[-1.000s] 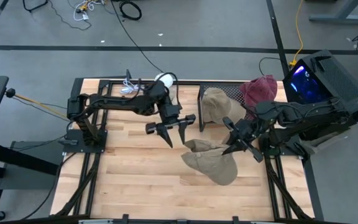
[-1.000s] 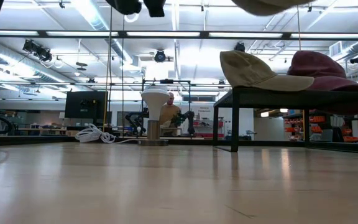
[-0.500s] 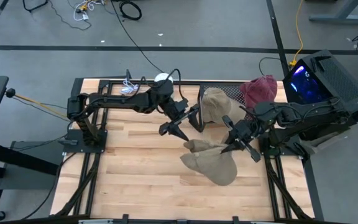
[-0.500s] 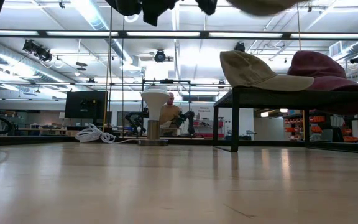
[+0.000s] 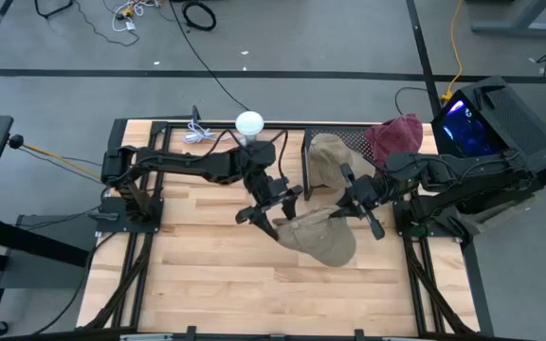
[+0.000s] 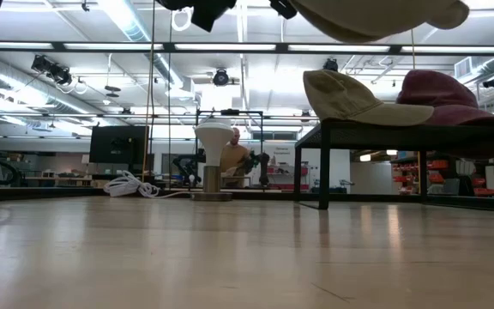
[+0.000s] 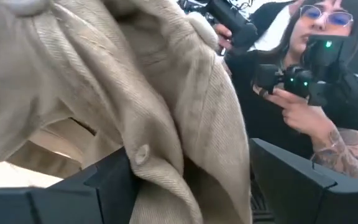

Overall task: Pick & Place hat
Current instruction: Stack the stacked brown hat on the brown hat on the black shelf

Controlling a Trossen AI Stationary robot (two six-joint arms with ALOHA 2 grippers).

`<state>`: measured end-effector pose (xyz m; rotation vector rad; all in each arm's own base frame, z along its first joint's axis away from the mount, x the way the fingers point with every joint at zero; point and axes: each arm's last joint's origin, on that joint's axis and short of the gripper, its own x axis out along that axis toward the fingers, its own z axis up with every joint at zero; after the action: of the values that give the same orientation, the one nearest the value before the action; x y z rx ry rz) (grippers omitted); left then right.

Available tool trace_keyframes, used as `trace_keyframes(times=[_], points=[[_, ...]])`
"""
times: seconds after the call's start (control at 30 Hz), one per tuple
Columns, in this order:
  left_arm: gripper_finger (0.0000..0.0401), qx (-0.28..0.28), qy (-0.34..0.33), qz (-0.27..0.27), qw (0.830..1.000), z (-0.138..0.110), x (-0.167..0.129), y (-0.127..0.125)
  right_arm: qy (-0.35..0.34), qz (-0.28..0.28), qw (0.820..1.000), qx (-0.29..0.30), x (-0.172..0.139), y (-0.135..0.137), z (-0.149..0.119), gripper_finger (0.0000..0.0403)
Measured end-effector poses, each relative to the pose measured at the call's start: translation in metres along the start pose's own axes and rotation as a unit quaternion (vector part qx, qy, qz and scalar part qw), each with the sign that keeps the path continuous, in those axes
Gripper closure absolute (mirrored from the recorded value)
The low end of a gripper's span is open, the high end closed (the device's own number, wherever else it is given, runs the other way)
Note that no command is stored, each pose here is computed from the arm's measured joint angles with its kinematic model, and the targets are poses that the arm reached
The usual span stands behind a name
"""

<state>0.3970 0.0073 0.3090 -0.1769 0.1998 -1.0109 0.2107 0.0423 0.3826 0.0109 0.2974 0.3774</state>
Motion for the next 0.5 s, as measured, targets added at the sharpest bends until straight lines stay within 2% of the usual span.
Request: trace_keyframes(times=[0.07, 0.23, 0.33, 0.43, 0.5], points=[[0.0105, 0.003, 0.000, 0.010, 1.000, -0.0003, 0.0014, -0.0001, -0.002, -0.007, 1.000, 0.002, 0.0000, -0.0004, 0.0004, 0.0401], [0.0106, 0.010, -0.004, 0.104, 0.995, -0.0002, 0.0011, 0.0051, -0.019, -0.049, 0.999, 0.004, -0.0002, -0.0029, 0.0036, 0.0401], [0.0118, 0.029, -0.003, 0.137, 0.990, -0.0001, 0.0012, 0.0067, -0.021, -0.076, 0.997, 0.008, -0.0004, -0.0044, 0.0039, 0.0401], [0.0160, 0.034, -0.006, 0.158, 0.987, 0.0004, 0.0017, 0.0075, -0.017, -0.090, 0.996, 0.017, -0.0005, -0.0053, 0.0028, 0.0401], [0.0208, 0.030, -0.007, 0.159, 0.987, 0.0006, 0.0017, 0.0075, -0.013, -0.094, 0.995, 0.018, -0.0005, -0.0055, 0.0021, 0.0400]])
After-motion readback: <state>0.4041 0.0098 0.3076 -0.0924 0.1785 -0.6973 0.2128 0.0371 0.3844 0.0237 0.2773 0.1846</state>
